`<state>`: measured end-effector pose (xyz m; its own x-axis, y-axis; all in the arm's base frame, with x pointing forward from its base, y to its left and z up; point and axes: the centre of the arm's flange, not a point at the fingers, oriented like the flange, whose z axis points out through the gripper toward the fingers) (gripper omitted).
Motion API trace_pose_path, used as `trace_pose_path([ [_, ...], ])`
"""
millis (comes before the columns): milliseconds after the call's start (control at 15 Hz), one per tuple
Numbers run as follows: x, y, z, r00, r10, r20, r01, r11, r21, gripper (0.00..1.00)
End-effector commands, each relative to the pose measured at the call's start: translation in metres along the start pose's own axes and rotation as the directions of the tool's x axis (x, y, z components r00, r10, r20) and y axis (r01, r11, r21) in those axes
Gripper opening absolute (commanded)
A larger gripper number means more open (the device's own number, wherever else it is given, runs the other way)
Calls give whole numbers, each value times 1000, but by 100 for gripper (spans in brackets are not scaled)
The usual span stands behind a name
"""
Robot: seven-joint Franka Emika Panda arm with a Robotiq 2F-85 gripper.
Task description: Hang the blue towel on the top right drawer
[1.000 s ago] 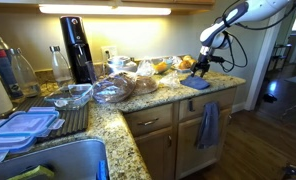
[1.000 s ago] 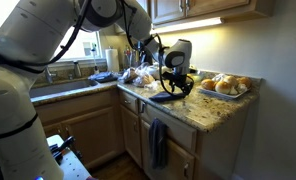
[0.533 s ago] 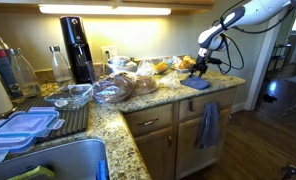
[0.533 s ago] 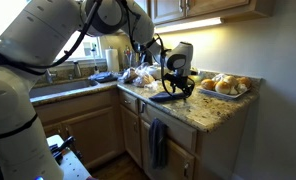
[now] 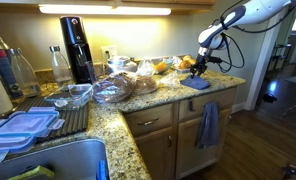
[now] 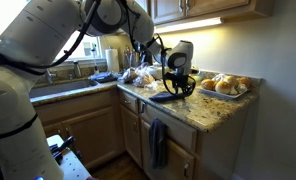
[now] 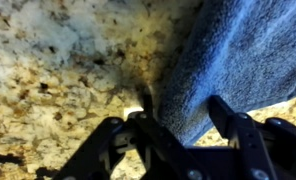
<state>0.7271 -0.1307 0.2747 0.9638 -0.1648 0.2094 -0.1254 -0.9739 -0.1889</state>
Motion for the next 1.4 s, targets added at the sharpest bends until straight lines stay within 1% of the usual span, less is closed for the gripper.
trace_pose_path([
  [0, -7, -4, -14, 1000, 2, 21, -2, 1000, -10, 29],
  [133, -7, -4, -12, 1000, -1, 26, 1, 1000, 1, 18],
  [200, -8, -5, -13, 1000, -5, 25, 5, 1000, 6, 10],
  [400, -15, -12, -21, 1000, -20, 13, 20, 1000, -2, 6],
  [467, -20, -16, -27, 1000, -28, 7, 28, 1000, -10, 6],
  [600, -29, -25, -39, 999, -33, -5, 33, 999, -27, 9],
  [800, -45, -41, -62, 998, -47, -29, 46, 998, -48, 10],
  [1000, -65, -62, -85, 997, -49, -53, 47, 998, -47, 10],
  [1200, -85, -87, -101, 995, -56, -84, 51, 997, -64, 10],
  [1333, -99, -105, -106, 993, -63, -99, 55, 995, -87, 10],
])
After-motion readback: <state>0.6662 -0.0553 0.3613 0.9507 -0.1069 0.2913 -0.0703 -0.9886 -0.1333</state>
